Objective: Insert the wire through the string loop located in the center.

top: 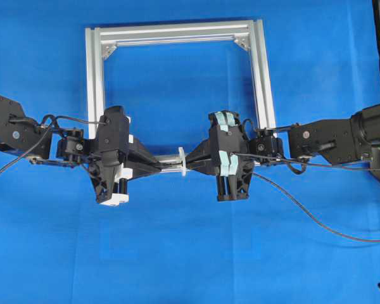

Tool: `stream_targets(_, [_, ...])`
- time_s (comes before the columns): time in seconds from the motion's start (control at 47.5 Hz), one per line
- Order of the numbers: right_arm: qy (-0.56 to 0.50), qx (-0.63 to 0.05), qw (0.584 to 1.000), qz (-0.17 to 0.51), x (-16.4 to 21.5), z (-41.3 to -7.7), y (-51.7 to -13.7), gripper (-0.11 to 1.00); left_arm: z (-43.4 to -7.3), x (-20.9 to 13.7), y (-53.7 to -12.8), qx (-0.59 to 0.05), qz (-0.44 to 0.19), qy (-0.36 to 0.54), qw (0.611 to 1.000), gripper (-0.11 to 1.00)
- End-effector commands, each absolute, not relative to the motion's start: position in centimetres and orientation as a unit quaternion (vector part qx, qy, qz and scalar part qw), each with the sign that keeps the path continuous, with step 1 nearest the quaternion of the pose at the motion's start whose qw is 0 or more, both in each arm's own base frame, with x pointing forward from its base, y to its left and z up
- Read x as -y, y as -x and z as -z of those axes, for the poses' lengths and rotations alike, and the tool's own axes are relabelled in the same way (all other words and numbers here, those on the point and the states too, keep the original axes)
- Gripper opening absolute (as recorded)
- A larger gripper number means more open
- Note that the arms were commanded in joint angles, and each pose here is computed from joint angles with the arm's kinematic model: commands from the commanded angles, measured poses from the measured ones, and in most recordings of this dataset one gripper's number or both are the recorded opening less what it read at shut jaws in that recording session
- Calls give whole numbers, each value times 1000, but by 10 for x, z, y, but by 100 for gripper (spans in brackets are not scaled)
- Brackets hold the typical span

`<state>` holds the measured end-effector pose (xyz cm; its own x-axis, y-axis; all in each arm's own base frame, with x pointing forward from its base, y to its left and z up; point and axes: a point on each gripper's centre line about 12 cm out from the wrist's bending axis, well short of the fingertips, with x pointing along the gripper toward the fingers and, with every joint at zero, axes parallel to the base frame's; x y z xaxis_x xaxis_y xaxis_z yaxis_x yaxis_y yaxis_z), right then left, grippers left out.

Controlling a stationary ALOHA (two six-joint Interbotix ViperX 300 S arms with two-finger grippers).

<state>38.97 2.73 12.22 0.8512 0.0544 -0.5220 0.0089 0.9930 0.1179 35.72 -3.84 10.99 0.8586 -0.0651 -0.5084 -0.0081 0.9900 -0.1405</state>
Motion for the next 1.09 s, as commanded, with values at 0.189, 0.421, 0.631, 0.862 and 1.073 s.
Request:
stream_targets(0.189, [-58,-257,965,-13,-27,-133,-394,-2,-119,40,-363,-249,19,68,966,9])
stream_targets(0.421, [-58,-257,965,-14,-28,-133,-394,-2,-119,40,-363,-249,18,68,966,9])
stream_targets(0.631, [-60,-261,963,-12,-28,-132,-393,1,-119,40,-363,-249,18,68,966,9])
stream_targets(0.862, [-56,-267,962,-18,-32,-130,-392,57,-120,40,-363,-248,18,68,966,9])
stream_targets(1.073, [-56,-267,962,-20,-34,-131,-392,93,-119,40,-363,-249,18,68,966,9])
